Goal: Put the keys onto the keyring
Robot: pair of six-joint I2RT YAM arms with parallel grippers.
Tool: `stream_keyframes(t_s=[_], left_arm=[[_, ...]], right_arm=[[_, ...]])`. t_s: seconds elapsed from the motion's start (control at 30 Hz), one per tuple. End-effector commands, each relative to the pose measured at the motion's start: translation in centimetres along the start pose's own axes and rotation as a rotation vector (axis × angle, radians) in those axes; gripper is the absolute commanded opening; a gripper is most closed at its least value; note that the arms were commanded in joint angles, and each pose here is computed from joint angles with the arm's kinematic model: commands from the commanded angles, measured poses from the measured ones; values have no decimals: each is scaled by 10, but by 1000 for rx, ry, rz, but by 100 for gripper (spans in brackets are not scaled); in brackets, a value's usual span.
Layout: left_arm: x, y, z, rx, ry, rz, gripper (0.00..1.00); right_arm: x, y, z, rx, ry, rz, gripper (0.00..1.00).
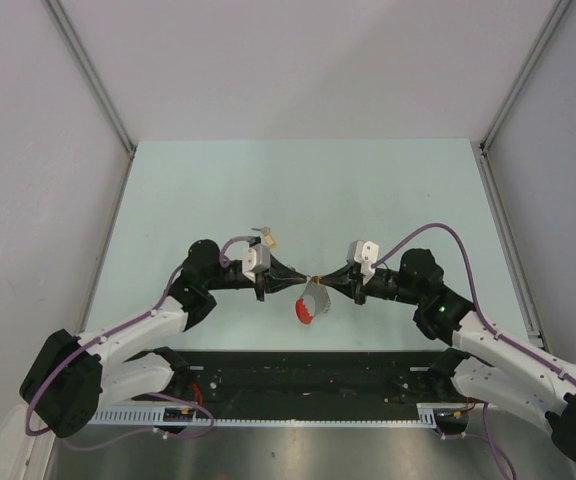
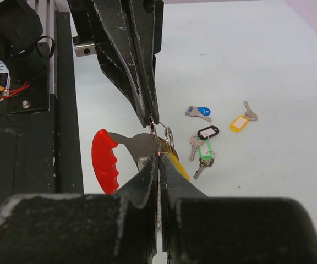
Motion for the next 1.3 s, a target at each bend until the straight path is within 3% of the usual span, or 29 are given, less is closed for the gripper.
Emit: stream_keyframes(t_s=[0.0,1.27], left_arm=[[-1,-2,13,35,-54,-18,0],[-1,-3,15,44,-59,-29,0]], right_arm=[[0,0,10,-31,-54,8,0],[1,0,8,-20,-49,16,0]])
Point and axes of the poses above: each gripper's point midway between its finger pads, its own x axis out along the fingers, its own y axis along the line the jaws close on, z = x × y, the point moved 10 cm from there along -x, back along the fingers, and after that the axes turned 4 degrees about -x, right-handed, at the moved point
